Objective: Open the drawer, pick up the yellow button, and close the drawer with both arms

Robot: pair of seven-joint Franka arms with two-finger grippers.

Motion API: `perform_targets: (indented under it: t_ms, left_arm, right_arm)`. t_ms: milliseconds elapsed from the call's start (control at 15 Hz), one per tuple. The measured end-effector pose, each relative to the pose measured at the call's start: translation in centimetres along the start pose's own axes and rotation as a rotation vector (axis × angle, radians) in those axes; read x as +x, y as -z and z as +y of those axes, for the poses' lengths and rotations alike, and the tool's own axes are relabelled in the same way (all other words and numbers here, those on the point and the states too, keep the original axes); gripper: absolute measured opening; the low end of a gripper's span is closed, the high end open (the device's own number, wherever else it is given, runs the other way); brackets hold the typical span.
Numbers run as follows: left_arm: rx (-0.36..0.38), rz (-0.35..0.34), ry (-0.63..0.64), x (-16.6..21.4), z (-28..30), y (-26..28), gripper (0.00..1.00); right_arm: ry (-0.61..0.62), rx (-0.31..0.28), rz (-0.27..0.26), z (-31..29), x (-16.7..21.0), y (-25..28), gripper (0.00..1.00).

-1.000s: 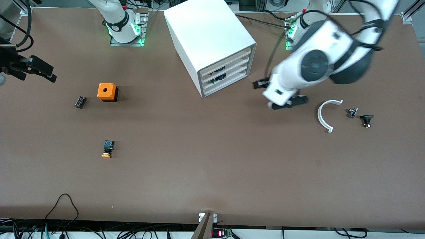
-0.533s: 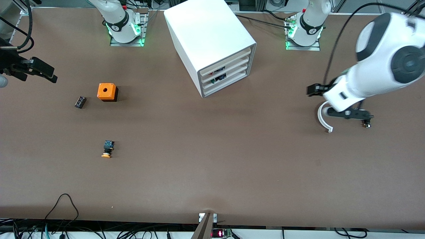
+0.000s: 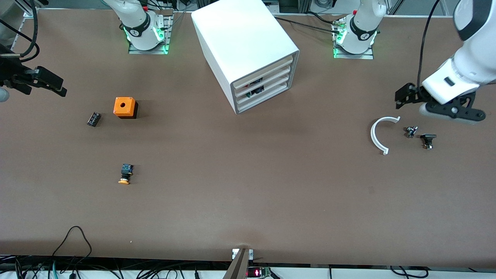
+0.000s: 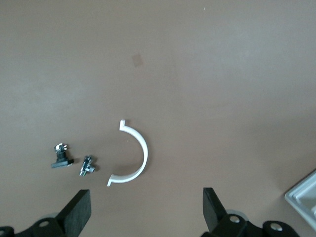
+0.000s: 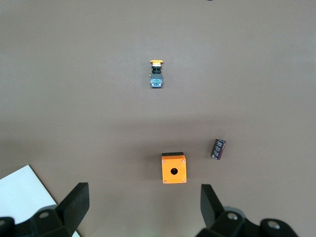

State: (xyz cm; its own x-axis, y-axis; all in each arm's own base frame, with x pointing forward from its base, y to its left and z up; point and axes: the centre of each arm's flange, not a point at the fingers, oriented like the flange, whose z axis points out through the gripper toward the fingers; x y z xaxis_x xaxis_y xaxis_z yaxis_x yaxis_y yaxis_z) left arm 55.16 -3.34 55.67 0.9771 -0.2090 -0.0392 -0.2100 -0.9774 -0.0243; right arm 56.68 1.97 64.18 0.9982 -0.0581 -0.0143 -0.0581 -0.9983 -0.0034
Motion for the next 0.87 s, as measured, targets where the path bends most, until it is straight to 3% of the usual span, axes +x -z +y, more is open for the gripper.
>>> perform_targets:
  t_ms: [200, 467, 867]
  left_arm:
    - [-0.024, -0.005, 0.024, -1.0, -1.2, 0.8, 1.0]
    - [-0.036, -0.066, 0.028, -2.1, -1.0, 2.4, 1.0]
    - [-0.042, -0.063, 0.02, -1.9, -0.6, 2.7, 1.0]
  right_arm:
    - [0.0, 0.0, 0.0, 0.0, 0.0, 0.0, 1.0]
    - [0.003, 0.0, 0.0, -0.1, 0.0, 0.0, 1.0]
    - [0.003, 0.0, 0.001, -0.2, 0.0, 0.0, 1.0]
